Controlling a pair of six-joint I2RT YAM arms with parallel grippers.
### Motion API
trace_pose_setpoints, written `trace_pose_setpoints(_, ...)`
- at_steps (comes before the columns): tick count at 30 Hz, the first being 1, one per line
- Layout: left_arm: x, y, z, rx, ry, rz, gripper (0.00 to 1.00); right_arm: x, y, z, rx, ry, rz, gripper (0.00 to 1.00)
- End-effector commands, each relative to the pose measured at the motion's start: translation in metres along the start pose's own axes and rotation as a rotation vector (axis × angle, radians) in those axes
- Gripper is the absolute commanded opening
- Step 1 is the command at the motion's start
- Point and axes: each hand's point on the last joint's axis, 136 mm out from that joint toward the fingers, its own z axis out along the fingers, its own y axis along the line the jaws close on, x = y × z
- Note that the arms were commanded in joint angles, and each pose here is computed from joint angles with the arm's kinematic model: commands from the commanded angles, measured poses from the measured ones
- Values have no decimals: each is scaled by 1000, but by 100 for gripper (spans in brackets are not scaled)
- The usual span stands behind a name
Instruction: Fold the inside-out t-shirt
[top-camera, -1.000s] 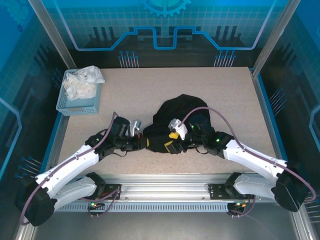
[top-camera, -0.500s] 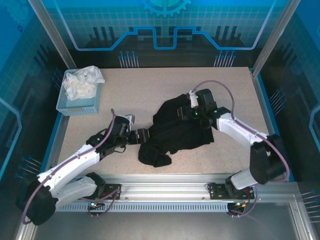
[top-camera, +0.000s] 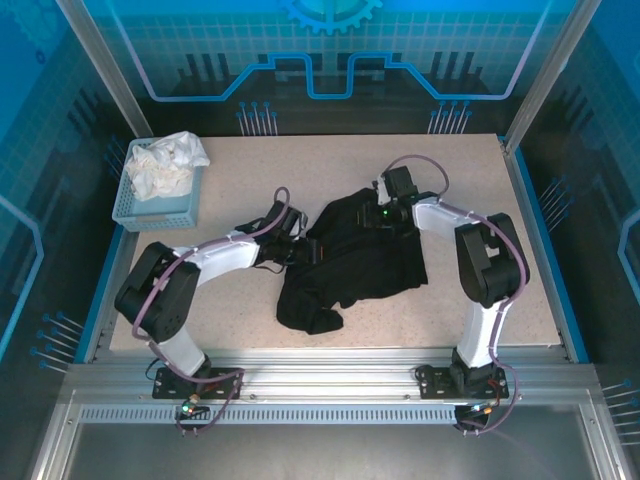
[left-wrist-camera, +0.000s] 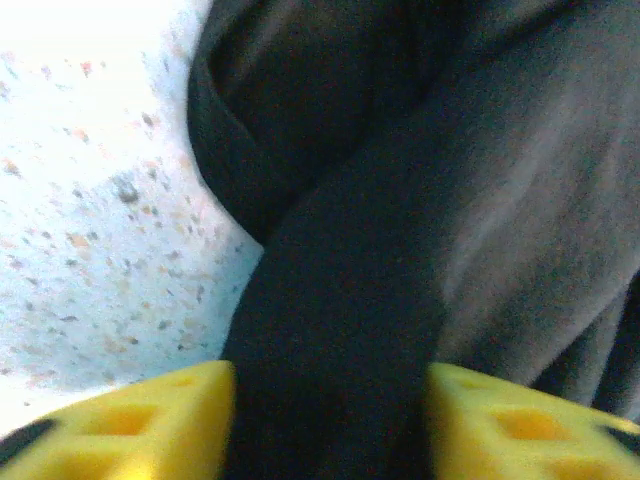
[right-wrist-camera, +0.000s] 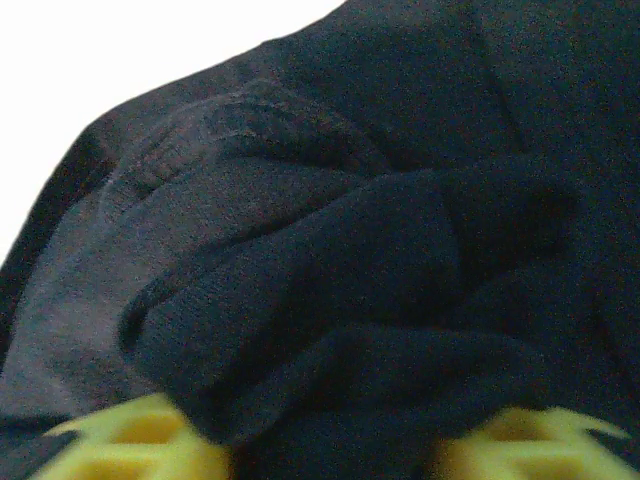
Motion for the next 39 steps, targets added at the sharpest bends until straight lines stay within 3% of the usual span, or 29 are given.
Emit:
trace_pose_setpoints(1, -32, -27, -6, 106, -56, 41, 15, -54, 20, -19, -117, -130, 22, 20)
trace_pose_setpoints(2, -45, -29, -10, 111, -84, 32, 3, -68, 22, -28, -130, -169, 24, 15)
trace_pose_setpoints(3, -61, -31, -17, 108, -132, 32, 0, -85, 27, -41, -150, -218, 19, 12)
trace_pose_setpoints(5, -97, -40, -47, 99, -268, 59, 0, -120, 38, -76, -193, -322, -4, 5)
trace_pose_setpoints(9, -171, -97, -166, 196, -628, 177, 0, -183, 76, -188, -249, -571, -145, 2)
trace_pose_setpoints(12, -181, -133, -241, 319, -813, 251, 0, -192, 102, -264, -271, -700, -239, 1)
trace_pose_setpoints(15, -156, -138, -266, 378, -866, 296, 0, -165, 109, -299, -269, -737, -268, 2)
trace_pose_setpoints(16, -144, -134, -264, 383, -857, 304, 0, -150, 107, -299, -260, -729, -266, 3)
trace_pose_setpoints(19, -83, -106, -218, 355, -711, 292, 12, -82, 86, -270, -194, -637, -228, 14)
trace_pose_setpoints(22, -17, -50, -159, 234, -525, 218, 40, -2, 53, -219, -101, -479, -162, 39)
trace_pose_setpoints(25, 33, -4, -128, 144, -407, 148, 54, 61, 35, -175, -97, -326, -121, 55)
trace_pose_setpoints(29, 34, 6, -135, 119, -451, 120, 70, 88, 37, -140, -93, -227, -134, 62)
trace_pose_setpoints(34, 13, -13, -116, 139, -398, 98, 72, 78, 39, -111, -58, -168, -132, 64)
trace_pose_setpoints(39, -3, -39, -84, 120, -318, 189, 72, 67, 34, -91, 10, -105, -154, 64)
